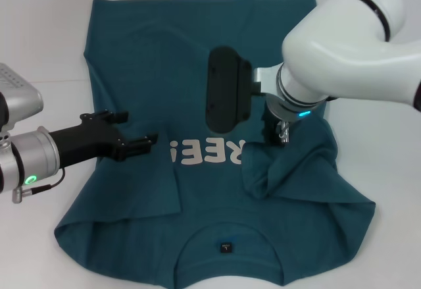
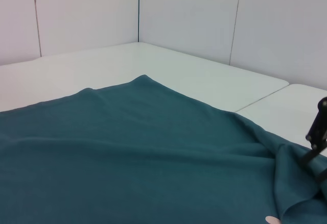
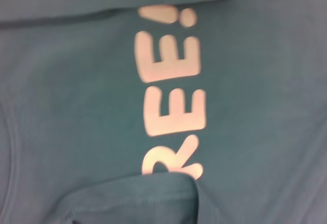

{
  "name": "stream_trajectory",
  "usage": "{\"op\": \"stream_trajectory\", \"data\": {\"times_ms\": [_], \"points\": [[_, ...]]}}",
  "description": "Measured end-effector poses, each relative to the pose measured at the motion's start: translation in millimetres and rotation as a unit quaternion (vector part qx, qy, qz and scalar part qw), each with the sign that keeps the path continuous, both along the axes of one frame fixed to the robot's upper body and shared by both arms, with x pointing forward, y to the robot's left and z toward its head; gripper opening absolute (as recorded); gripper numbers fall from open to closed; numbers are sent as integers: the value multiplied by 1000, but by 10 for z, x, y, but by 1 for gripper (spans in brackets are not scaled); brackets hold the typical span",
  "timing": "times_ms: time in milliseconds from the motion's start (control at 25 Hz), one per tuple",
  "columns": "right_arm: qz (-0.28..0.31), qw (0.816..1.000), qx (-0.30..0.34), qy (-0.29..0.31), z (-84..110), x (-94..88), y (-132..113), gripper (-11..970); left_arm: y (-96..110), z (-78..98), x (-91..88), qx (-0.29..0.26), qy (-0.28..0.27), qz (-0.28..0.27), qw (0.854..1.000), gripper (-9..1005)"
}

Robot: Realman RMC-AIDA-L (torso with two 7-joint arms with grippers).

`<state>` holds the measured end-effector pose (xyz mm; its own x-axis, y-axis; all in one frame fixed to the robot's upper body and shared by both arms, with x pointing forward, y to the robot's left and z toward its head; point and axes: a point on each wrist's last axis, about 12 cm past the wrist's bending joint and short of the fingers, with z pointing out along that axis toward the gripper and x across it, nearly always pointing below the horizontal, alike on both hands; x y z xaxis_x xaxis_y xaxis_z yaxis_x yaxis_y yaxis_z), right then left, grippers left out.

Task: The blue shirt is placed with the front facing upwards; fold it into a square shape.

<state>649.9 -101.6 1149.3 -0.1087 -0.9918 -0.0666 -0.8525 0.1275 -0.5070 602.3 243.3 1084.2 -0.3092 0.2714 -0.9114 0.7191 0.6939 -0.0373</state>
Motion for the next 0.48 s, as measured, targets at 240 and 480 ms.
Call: {"op": "stream_trajectory", "data": {"times_ms": [240, 480], "points": [[-36, 999, 37, 0, 93, 36, -105, 259, 0, -2, -2, 0, 0, 0, 1000, 838], [-62, 997, 52, 3, -29, 82, -159, 616, -7, -4, -3, 0, 0, -2, 1000, 838]]}}
